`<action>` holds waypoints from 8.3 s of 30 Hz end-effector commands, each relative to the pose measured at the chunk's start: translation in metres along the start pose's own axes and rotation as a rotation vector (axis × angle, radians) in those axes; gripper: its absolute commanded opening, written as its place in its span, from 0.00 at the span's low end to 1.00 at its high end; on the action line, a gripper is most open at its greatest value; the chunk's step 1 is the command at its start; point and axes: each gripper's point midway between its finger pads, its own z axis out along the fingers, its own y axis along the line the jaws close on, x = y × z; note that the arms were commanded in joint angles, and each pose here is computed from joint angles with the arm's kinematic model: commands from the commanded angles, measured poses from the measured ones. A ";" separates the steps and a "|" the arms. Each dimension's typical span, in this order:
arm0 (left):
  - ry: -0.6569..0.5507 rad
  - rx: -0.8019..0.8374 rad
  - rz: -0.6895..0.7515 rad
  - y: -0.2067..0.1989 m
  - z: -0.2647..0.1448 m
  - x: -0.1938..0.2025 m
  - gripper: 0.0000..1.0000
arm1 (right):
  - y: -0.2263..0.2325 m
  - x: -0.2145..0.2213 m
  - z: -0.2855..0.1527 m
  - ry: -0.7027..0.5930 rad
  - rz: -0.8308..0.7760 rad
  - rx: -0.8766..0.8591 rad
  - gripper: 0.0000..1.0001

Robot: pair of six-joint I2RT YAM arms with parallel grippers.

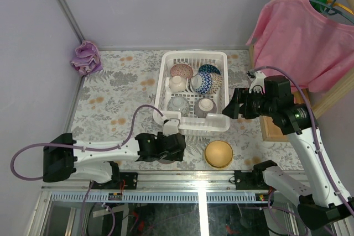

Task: Load the bowls into the dish rack
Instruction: Pick up the bowl from the center of the board, then place the bowl in the dish rack, then adjust the dish rack at the center of the board.

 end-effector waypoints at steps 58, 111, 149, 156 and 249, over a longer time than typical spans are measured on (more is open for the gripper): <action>-0.958 0.580 -1.092 -0.149 -0.134 -0.259 0.00 | 0.017 -0.074 -0.080 -0.169 -0.130 0.155 0.84; -1.005 0.289 -1.337 -0.111 0.021 -0.169 0.20 | 0.038 -0.072 -0.079 -0.166 -0.145 0.034 0.84; -0.698 0.217 -1.346 -0.130 0.031 -0.117 1.00 | 0.048 -0.075 -0.075 -0.168 -0.111 -0.017 0.84; -0.565 0.142 -1.303 -0.131 0.036 -0.095 1.00 | 0.046 -0.078 -0.071 -0.168 -0.101 -0.013 0.84; 0.044 -0.153 -0.307 0.044 -0.092 -0.168 1.00 | -0.093 0.055 0.093 0.411 0.145 0.406 0.62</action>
